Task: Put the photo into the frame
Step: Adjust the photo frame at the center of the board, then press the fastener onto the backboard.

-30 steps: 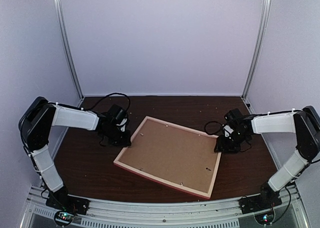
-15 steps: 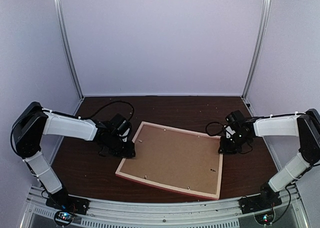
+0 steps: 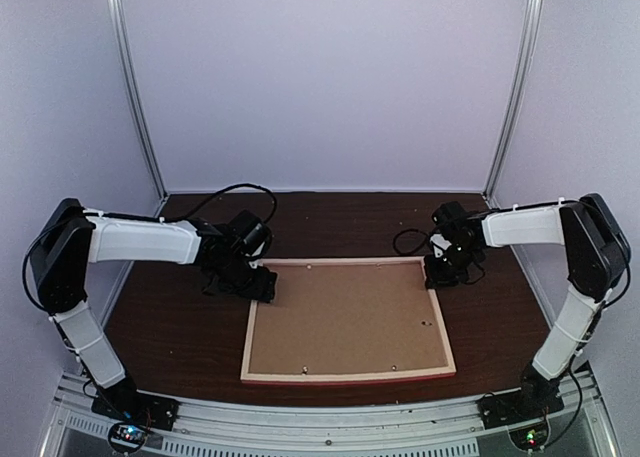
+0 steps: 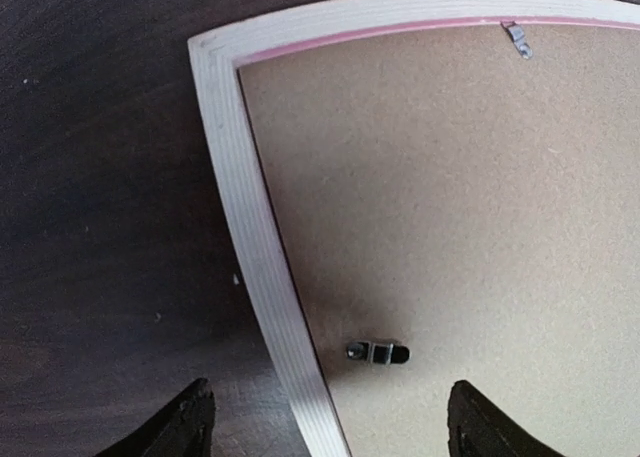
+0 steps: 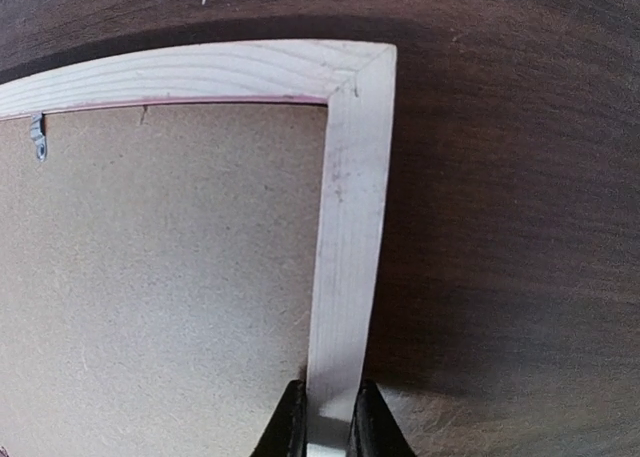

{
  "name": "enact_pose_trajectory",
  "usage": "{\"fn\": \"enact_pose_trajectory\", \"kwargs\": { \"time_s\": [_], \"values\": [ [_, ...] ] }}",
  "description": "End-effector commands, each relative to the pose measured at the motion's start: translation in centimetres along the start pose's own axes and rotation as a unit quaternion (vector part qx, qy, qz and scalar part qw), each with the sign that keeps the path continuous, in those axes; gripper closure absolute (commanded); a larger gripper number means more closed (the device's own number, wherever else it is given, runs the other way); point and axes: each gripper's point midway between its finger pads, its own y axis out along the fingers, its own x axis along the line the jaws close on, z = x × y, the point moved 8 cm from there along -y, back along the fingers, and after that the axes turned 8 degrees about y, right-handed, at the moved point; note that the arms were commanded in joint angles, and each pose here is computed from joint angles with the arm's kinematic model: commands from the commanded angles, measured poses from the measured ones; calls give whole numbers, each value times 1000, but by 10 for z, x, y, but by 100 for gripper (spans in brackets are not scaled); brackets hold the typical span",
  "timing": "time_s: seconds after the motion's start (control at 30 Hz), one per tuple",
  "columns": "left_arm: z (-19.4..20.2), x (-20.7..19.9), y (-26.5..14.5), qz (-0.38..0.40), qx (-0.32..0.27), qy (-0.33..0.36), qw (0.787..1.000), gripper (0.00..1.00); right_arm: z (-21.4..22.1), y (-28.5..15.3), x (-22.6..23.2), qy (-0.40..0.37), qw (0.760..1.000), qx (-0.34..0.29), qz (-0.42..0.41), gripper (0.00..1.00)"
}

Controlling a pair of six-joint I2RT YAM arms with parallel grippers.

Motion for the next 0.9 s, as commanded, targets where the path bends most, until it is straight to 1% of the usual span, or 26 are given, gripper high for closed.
{"fn": "enact_pose_trajectory", "kwargs": {
  "time_s": [0.0,0.23,0.4,0.6,0.87],
  "values": [
    [-5,5,6,-15,18,13,1000,19,-1,4,0,-32,999,15,14,88],
    [-11,10,18,-22,31,-6,999,18,-3,8,5,-28,999,21,-6,88],
    [-17,13,21,-3,19,-29,999,18,0,15,4,-24,999,26,-7,88],
    [-21,13,18,9,9,-39,999,17,6,16,0,-13,1000,24,-3,89],
    [-18,23,26,24,13,-69,997,14,10,18,-2,17,1000,23,-2,94]
  ]
}}
